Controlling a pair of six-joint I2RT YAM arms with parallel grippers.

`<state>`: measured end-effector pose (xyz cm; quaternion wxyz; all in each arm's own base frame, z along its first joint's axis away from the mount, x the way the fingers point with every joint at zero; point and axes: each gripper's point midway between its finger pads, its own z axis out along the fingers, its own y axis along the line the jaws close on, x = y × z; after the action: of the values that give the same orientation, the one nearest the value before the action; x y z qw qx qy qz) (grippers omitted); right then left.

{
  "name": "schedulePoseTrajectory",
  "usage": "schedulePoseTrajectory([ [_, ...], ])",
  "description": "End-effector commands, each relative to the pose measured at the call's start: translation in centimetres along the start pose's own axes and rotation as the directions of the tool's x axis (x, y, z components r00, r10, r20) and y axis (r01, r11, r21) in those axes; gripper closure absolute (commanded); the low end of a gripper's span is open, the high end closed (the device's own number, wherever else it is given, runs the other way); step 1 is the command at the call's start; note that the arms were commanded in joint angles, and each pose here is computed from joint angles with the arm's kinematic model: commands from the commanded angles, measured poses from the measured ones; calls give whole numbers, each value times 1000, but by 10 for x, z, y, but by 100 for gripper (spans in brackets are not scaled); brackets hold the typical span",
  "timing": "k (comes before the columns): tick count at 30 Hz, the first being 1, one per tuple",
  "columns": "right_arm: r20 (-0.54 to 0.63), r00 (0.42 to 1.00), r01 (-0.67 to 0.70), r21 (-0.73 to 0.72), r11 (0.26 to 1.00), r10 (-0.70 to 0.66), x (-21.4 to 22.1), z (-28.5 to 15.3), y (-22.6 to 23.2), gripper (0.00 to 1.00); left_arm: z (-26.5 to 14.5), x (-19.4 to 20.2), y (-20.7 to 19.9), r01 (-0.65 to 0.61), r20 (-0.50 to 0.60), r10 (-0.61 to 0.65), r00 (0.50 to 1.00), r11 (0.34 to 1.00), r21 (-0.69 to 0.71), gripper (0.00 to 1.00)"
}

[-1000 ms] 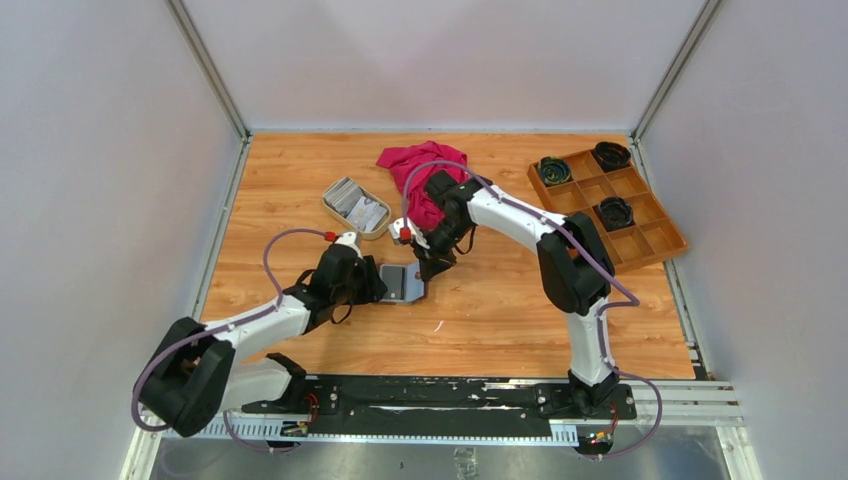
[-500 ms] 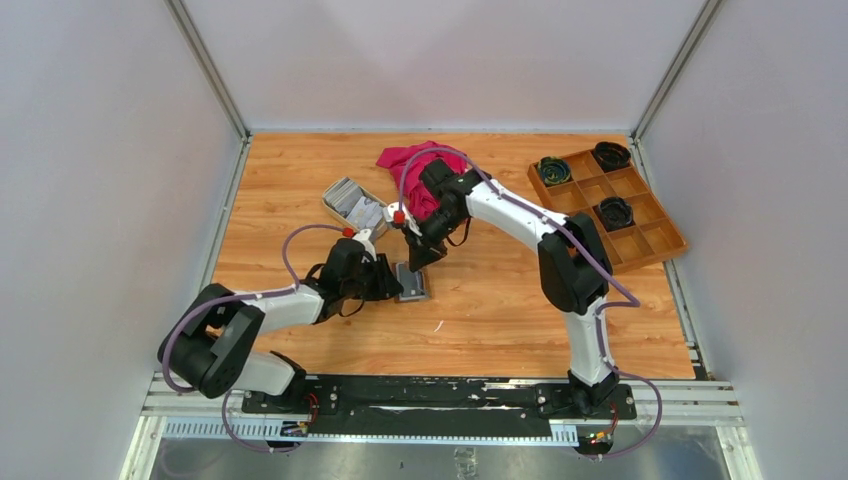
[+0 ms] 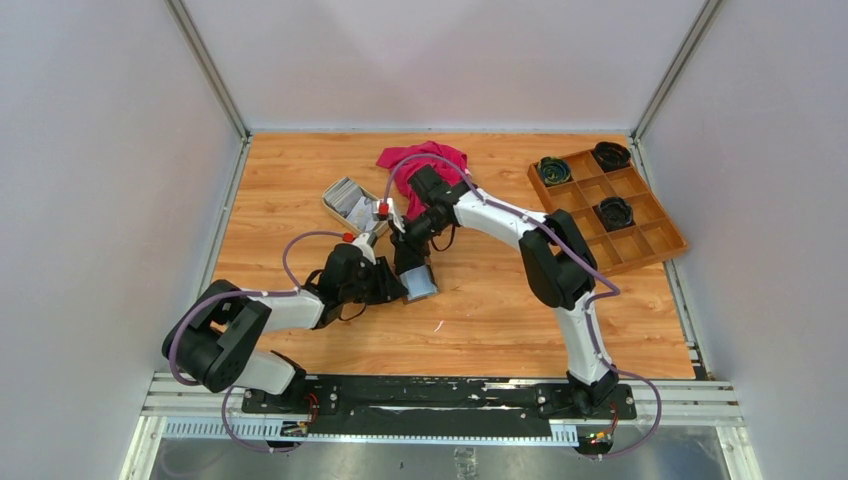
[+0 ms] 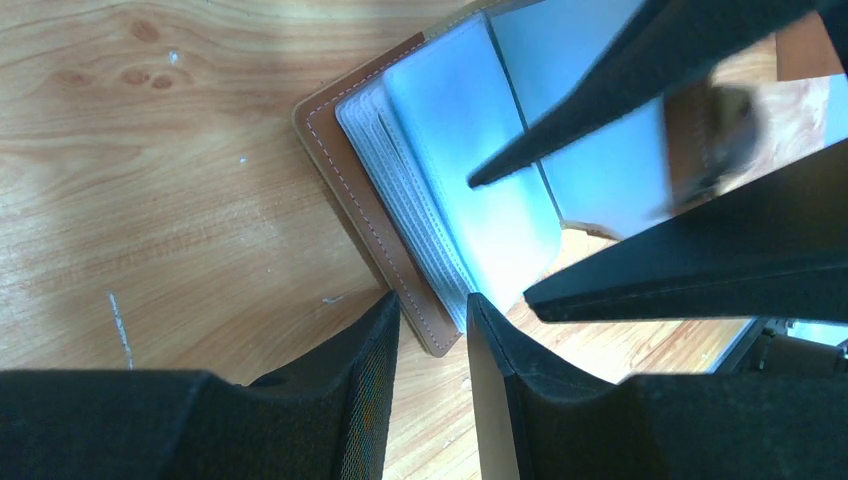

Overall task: Put the credit cards into the card holder
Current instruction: Close the card holder at the center of the board.

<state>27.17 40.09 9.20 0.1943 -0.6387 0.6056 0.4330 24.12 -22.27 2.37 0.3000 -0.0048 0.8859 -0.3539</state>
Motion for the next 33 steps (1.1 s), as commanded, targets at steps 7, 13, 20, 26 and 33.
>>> schedulePoseTrajectory([
  [7, 99, 995, 2, 23, 1000, -4, -46, -39, 30, 41, -4, 24, 22, 40, -48, -44, 998, 997, -71, 62],
  [13, 192, 981, 14, 117, 993, -37, -58, -110, 42, 39, -2, 24, 23, 35, -52, -39, 998, 997, -73, 62],
  [20, 220, 943, -327, 479, 814, 250, 30, -155, -25, 65, -2, 24, 22, 30, -56, -34, 998, 997, -69, 62],
  [26, 159, 871, -484, 440, 756, 465, 89, -109, -45, 89, 0, 24, 21, 27, -66, -31, 997, 998, -63, 63],
  [33, 123, 863, -503, 299, 811, 490, 79, -65, -24, 88, 1, 23, 20, 22, -70, -27, 997, 998, -59, 63],
])
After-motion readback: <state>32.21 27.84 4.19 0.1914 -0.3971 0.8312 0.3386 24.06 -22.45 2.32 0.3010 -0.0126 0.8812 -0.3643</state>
